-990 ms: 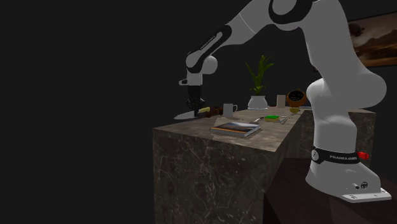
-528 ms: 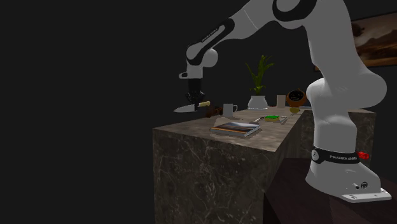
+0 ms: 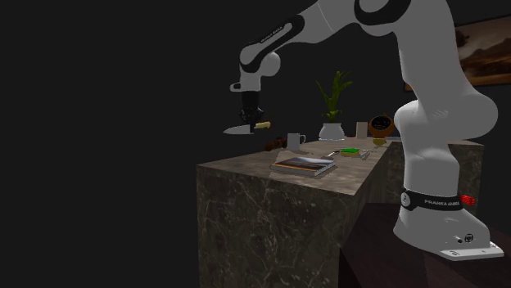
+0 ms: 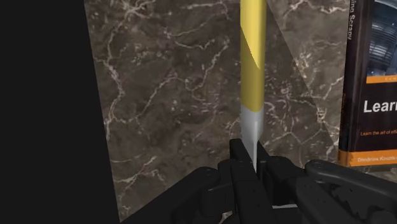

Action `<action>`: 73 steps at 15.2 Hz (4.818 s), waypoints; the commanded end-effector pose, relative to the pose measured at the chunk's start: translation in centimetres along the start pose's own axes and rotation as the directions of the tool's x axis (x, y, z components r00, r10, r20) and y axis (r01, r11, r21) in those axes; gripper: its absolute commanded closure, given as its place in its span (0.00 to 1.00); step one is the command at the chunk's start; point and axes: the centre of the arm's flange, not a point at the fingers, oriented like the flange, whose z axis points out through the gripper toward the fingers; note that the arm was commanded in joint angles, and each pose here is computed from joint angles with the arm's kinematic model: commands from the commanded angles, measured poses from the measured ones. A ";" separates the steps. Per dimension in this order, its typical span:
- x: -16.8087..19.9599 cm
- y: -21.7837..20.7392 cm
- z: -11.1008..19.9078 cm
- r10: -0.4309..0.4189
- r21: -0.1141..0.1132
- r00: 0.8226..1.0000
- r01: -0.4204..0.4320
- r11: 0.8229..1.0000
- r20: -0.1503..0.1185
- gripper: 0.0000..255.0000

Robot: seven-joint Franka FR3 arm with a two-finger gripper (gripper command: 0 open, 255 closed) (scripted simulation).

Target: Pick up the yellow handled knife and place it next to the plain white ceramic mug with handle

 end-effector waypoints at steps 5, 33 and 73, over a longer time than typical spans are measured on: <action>-0.1 -0.1 -3.3 0.000 0.000 1.000 0.000 1.000 0.000 1.00; -32.2 -1.5 -4.4 0.000 0.000 1.000 0.000 1.000 0.000 1.00; -31.9 -1.5 12.0 0.000 0.000 1.000 0.000 1.000 0.000 0.00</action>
